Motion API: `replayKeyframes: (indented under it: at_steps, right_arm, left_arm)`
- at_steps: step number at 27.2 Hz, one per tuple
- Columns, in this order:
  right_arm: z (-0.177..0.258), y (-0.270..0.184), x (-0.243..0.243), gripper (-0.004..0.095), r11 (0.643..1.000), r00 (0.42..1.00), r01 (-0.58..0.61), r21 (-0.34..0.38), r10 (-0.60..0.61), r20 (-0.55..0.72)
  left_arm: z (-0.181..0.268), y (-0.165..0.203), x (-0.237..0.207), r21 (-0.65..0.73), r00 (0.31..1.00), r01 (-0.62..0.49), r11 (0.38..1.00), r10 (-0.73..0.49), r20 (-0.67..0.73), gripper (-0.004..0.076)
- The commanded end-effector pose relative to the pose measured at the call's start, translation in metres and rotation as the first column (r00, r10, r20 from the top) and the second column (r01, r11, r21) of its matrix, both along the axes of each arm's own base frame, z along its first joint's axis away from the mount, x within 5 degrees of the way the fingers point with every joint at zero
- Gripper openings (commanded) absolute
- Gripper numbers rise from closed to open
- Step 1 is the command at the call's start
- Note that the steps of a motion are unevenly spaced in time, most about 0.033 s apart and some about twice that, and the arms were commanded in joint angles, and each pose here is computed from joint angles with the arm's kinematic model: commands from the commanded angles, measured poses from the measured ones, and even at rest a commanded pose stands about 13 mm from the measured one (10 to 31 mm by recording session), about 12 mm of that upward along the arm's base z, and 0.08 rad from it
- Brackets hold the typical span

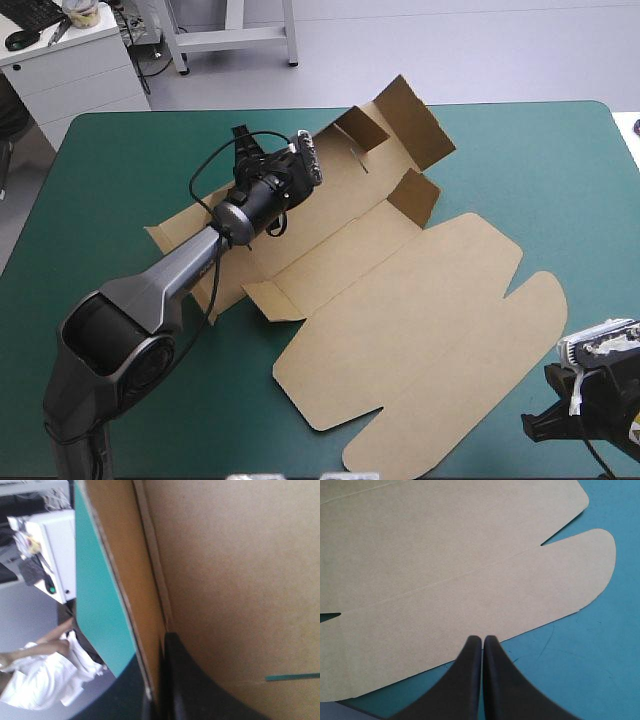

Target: Fold the box

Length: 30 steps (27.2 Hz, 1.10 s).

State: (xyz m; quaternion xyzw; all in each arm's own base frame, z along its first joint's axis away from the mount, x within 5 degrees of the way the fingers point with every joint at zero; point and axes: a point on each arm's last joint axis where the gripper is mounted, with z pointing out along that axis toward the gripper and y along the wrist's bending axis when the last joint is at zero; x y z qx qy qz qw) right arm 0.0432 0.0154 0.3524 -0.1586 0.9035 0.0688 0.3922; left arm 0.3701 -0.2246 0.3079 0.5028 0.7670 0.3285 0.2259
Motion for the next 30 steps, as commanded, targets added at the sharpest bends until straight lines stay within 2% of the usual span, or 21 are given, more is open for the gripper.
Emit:
replayKeyframes:
  at_steps: [1, 6, 13, 17, 24, 30]
  right_arm:
    - [0.01, 0.0, 0.003, -0.0005, 1.0, 0.998, 0.0, 0.011, 0.0, 0.063]
    - [0.009, 0.0, 0.002, -0.0005, 1.0, 0.999, 0.0, 0.005, 0.0, 0.045]
    - [0.008, 0.0, 0.001, -0.0005, 1.0, 0.999, 0.0, 0.001, 0.0, 0.034]
    - [0.008, 0.0, 0.001, -0.0005, 1.0, 0.999, 0.0, 0.001, 0.0, 0.034]
    - [0.008, 0.0, 0.001, -0.0005, 1.0, 0.999, 0.0, 0.001, 0.0, 0.034]
    - [0.008, 0.0, 0.002, -0.0005, 1.0, 0.999, 0.004, 0.007, -0.004, 0.04]
  left_arm:
    - [0.043, -0.025, -0.023, -0.026, 0.975, 0.168, 0.985, -0.163, 0.154, -0.001]
    - [0.053, -0.053, -0.045, 0.022, 0.936, 0.277, 0.961, -0.275, 0.221, -0.001]
    - [0.055, -0.058, -0.063, 0.007, 0.911, 0.349, 0.937, -0.341, 0.231, -0.001]
    - [0.044, -0.046, -0.074, 0.016, 0.903, 0.359, 0.933, -0.352, 0.245, -0.001]
    - [0.04, -0.029, -0.101, 0.121, 0.825, 0.412, 0.903, -0.426, 0.371, -0.001]
    - [0.032, -0.002, -0.129, 0.174, 0.733, 0.436, 0.883, -0.461, 0.501, -0.001]
